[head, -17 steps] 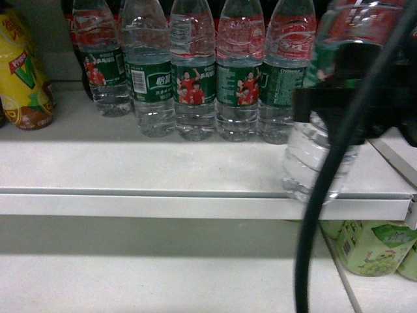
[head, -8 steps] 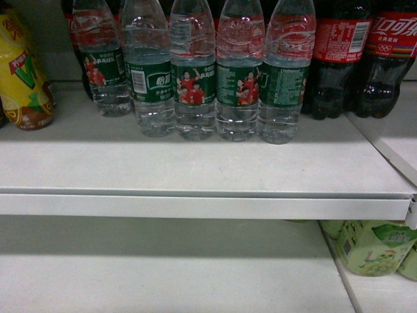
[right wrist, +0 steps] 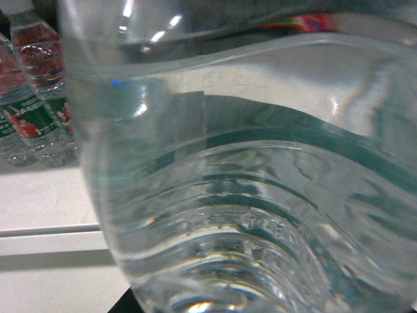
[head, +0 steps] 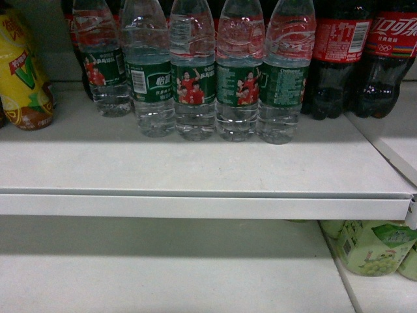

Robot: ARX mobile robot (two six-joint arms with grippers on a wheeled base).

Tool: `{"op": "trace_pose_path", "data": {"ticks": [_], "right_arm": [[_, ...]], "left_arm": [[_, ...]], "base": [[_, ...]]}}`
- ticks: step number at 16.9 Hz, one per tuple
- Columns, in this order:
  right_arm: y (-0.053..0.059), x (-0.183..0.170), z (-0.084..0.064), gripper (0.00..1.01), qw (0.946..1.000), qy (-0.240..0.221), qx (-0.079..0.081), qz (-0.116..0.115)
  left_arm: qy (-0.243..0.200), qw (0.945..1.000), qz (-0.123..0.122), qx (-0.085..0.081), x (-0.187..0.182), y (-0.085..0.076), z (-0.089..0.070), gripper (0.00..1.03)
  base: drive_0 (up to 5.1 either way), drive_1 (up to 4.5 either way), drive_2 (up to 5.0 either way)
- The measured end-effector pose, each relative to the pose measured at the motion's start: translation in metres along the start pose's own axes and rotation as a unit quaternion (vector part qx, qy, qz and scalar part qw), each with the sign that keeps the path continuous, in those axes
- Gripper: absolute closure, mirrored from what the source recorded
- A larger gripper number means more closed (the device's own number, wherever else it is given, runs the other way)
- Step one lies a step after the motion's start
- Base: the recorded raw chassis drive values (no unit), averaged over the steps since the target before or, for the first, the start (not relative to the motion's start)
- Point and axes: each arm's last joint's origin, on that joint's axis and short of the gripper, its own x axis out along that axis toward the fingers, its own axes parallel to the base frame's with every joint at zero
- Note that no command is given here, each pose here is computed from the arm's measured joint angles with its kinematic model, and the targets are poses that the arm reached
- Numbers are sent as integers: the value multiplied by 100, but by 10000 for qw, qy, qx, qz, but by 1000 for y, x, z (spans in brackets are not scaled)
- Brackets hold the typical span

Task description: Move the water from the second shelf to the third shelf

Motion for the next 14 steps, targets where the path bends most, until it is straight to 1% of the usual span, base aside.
{"op": "trace_pose_path", "data": {"ticks": [8, 14], "right_arm": [[0, -2, 1, 62, 10000, -73, 49, 11], [0, -1, -1, 62, 10000, -14, 57, 10]], "left_arm": [[2, 10000, 0, 0, 0, 0, 0, 5], [17, 10000, 10, -2, 0, 0, 0, 5]], "base": [[0, 0, 0], [0, 0, 0]]}}
